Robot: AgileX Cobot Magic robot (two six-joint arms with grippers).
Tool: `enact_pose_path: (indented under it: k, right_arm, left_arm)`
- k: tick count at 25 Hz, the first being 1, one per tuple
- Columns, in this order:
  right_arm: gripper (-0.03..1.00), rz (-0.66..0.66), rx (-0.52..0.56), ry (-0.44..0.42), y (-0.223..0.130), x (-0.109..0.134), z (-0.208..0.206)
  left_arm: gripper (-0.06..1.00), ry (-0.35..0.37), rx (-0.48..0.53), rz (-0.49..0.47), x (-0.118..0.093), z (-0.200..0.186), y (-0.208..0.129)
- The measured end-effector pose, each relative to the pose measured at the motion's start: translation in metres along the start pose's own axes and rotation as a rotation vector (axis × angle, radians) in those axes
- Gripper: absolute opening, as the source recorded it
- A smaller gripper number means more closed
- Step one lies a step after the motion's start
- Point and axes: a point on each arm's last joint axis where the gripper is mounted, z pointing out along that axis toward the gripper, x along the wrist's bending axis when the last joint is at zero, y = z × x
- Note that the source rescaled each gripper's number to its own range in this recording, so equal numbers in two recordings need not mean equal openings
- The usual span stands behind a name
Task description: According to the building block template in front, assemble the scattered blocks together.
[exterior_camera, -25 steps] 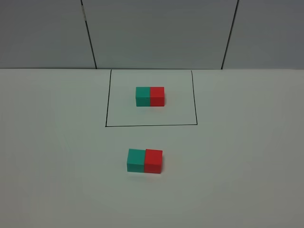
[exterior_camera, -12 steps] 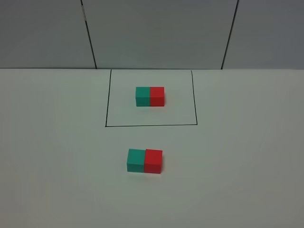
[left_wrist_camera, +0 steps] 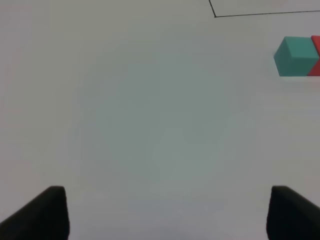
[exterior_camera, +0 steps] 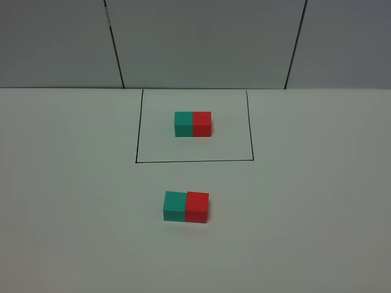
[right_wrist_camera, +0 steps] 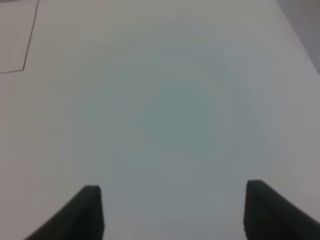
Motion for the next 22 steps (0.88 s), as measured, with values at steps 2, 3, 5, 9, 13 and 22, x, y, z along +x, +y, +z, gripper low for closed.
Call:
enact_pose_path:
  k: [2,3,5,9,13,22]
  right_arm:
    - [0.51,0.0,0.0,0.0,0.0,0.0,0.0]
    - [0.51,0.0,-0.001,0.0,-0.0001,0.0,-0.0002]
    - [0.51,0.0,-0.001,-0.001,-0.0001,-0.0001,-0.0001]
    - [0.51,-0.001,-0.001,-0.002,-0.0001,-0.0002,-0.0001]
    - [0.51,-0.002,-0.002,-0.003,0.0,-0.0003,-0.0001]
    - [0.51,-0.004,-0.003,-0.01,0.0001,-0.0009,-0.0001]
  left_arm:
    - [0.8,0.0,0.0,0.0,0.0,0.0,0.0]
    - [0.8,0.0,0.0,0.0,0.0,0.0,0.0]
    - [0.8,0.0,0.0,0.0,0.0,0.0,0.0]
    - [0.8,0.0,0.0,0.0,0.0,0.0,0.0]
    - [0.8,0.0,0.0,0.0,0.0,0.0,0.0]
    - [0.8,0.0,0.0,0.0,0.0,0.0,0.0]
